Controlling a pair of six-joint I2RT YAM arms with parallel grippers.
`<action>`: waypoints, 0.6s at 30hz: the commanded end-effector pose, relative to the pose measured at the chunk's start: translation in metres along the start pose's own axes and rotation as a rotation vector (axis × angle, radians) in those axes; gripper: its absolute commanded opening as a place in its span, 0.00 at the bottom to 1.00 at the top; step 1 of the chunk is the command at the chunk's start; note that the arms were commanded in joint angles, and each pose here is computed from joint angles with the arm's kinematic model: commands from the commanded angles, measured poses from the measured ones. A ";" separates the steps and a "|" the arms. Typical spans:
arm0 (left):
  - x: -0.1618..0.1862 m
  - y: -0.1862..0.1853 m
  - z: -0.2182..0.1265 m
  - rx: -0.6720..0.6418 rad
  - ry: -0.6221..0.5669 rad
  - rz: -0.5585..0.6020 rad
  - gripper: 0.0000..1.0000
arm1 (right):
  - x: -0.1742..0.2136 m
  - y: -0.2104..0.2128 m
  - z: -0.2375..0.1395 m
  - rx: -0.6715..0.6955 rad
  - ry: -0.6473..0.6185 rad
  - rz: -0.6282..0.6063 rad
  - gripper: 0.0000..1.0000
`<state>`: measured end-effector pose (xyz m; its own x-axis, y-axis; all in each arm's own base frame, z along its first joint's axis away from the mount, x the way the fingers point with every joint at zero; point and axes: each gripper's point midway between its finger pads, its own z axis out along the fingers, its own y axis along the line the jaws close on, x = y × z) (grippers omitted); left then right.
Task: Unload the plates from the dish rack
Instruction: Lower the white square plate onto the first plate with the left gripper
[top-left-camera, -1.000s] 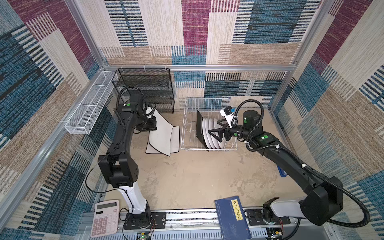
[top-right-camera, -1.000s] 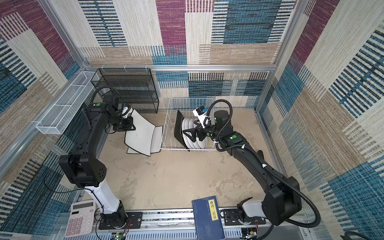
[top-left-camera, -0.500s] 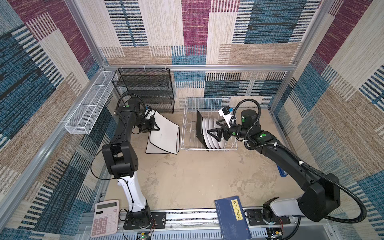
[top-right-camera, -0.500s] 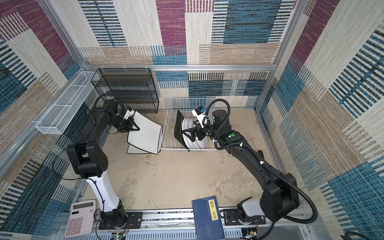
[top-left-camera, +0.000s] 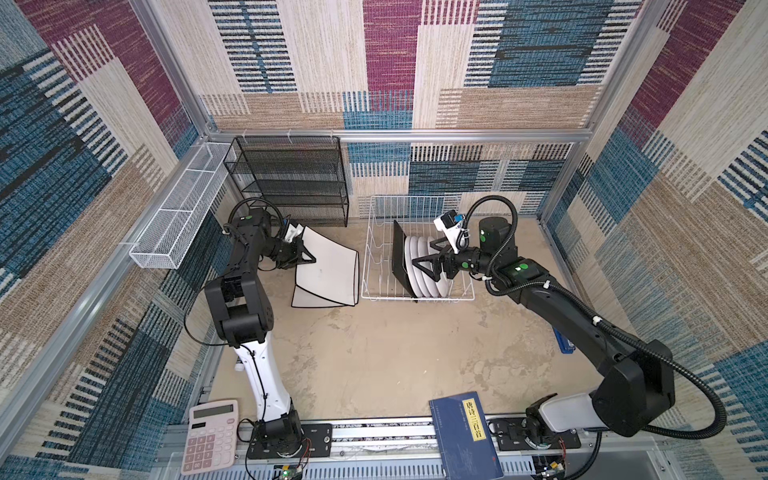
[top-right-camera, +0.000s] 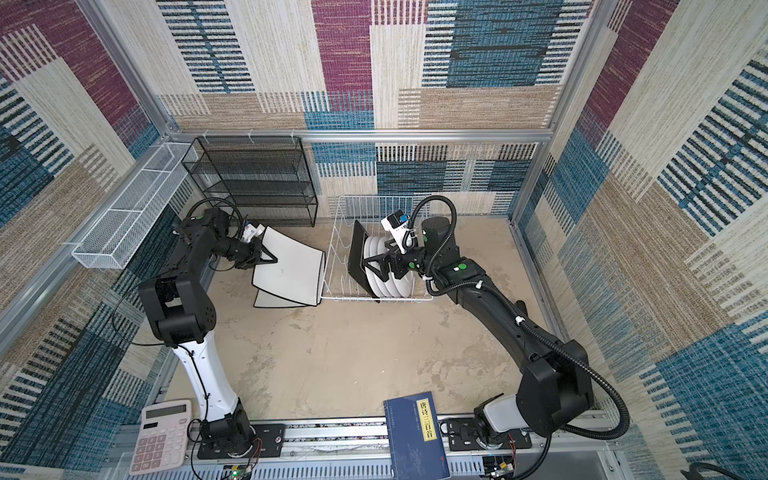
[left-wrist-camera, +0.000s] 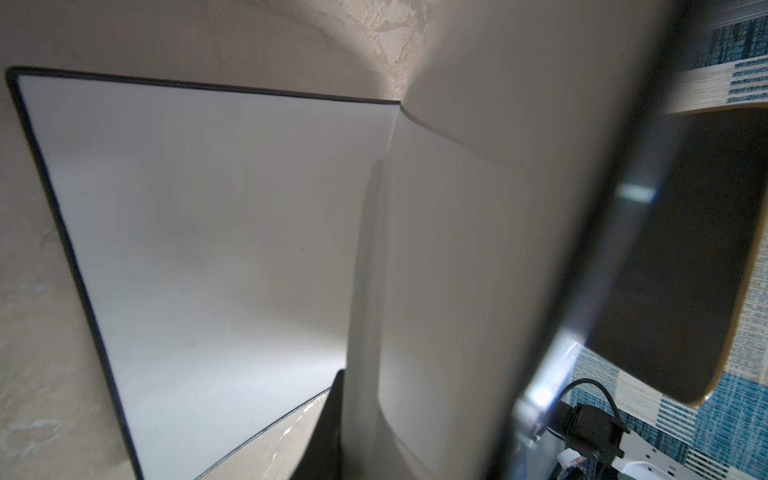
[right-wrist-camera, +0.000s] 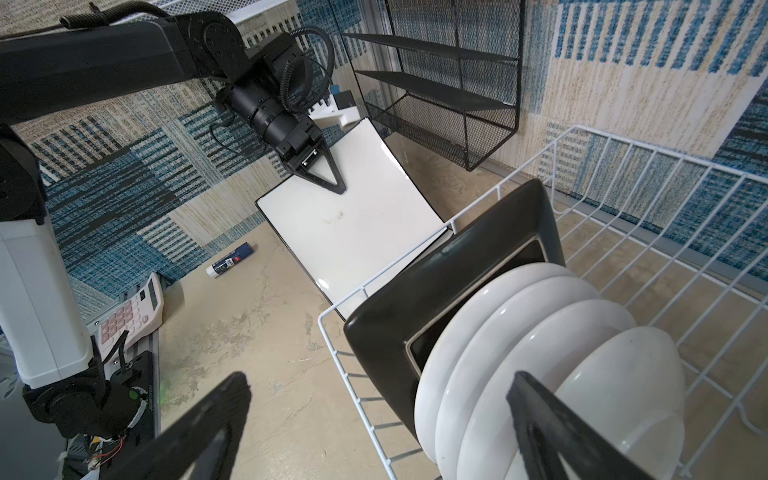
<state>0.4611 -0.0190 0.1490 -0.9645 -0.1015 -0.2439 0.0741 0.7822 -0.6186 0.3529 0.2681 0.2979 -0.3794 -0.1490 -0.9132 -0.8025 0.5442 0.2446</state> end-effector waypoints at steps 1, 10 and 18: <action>-0.007 -0.010 -0.003 0.078 -0.030 0.058 0.00 | -0.005 -0.001 0.001 0.007 -0.011 -0.020 0.99; -0.004 0.013 0.005 0.077 -0.011 0.016 0.00 | -0.007 0.000 0.000 0.012 -0.010 -0.025 0.99; 0.002 0.028 0.016 0.057 0.020 -0.010 0.00 | -0.009 0.002 0.000 0.004 -0.016 -0.020 0.99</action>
<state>0.4634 -0.0107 0.1245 -0.9730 -0.1325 -0.1892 0.0352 0.7244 -0.6884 0.3550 0.2695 0.2973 -0.3812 -0.1552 -0.9114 -0.7997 0.5501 0.2408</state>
